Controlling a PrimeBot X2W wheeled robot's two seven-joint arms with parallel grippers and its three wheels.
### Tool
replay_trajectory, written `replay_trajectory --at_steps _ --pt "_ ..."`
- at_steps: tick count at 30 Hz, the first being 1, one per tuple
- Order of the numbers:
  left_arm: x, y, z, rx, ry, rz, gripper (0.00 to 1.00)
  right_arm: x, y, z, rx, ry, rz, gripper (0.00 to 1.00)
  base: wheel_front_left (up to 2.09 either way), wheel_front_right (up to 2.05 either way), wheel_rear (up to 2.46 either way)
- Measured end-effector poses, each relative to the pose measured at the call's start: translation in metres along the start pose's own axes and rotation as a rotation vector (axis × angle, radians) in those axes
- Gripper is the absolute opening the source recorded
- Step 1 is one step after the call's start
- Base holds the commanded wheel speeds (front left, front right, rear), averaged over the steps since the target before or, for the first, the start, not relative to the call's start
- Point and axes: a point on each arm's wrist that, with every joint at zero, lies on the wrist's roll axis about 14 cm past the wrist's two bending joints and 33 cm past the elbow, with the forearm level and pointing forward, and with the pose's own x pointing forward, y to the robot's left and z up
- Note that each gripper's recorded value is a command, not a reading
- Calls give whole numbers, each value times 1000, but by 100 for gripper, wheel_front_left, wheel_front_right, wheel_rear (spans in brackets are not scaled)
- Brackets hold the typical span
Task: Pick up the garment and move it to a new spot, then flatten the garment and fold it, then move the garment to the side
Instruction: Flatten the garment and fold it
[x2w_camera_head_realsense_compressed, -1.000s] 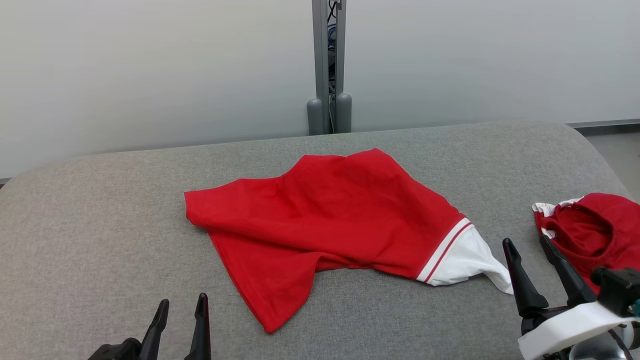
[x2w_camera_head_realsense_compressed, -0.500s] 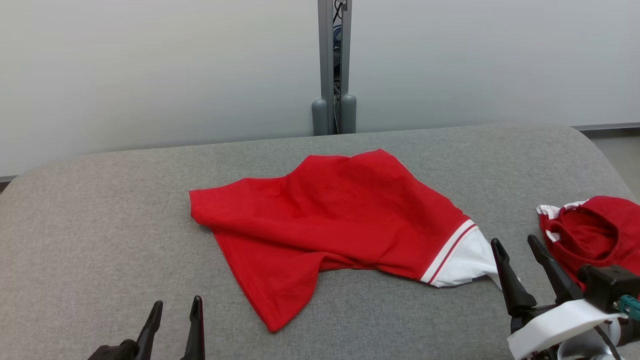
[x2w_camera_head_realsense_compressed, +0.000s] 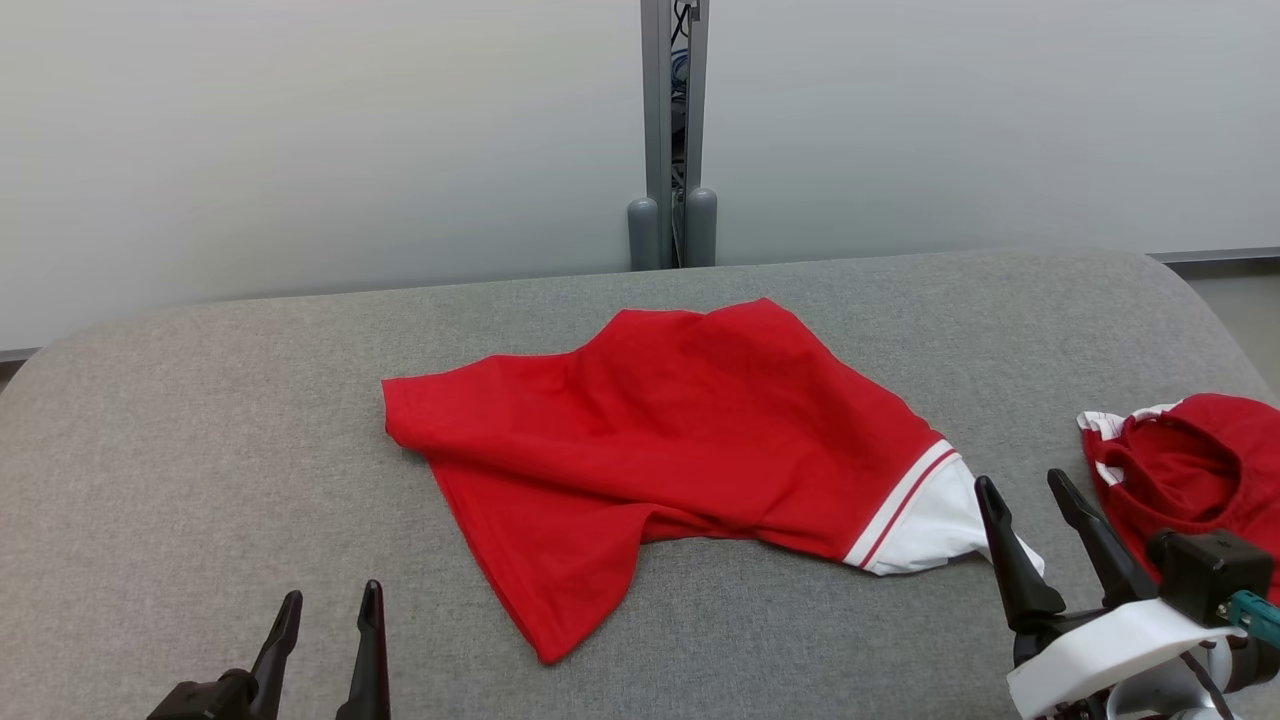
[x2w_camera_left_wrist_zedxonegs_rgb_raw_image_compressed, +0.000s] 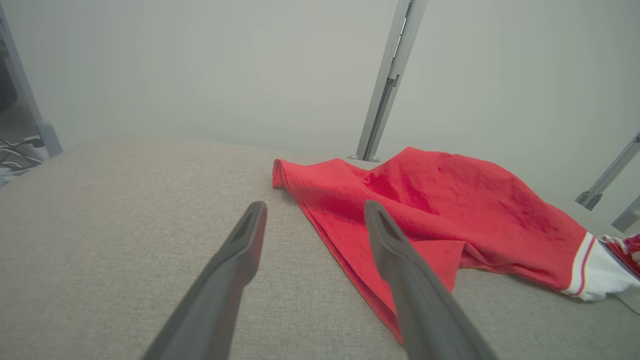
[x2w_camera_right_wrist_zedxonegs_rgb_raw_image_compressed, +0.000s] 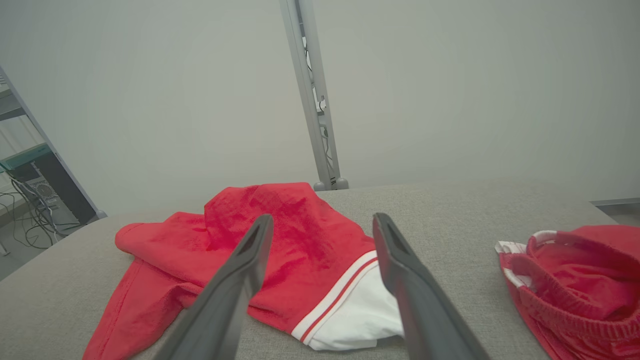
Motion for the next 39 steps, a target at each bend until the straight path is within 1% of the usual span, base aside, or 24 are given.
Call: replay_trajectory --at_steps 4,10,20,26,31,36,39 --pt "0 1 0 6 2 0 100 0 0 0 2 -3 0 100 0 0 0" --pt "-1 8 -2 46 11 2 100 0 0 0 6 -4 -1 100 0 0 0" --pt "-1 16 -3 55 23 18 100 -1 1 1 11 -7 2 100 0 0 0" --pt "-2 14 -6 50 32 12 100 -1 1 1 11 -7 2 100 0 0 0" --pt "-4 2 -20 13 90 -14 100 -2 0 1 12 -9 -1 100 0 0 0" --pt "-9 -27 -48 -125 219 -74 100 -4 -3 -1 18 -3 -9 100 0 0 0" --pt "-12 -38 -68 -162 300 -104 100 -6 -6 -4 20 6 -20 100 0 0 0"
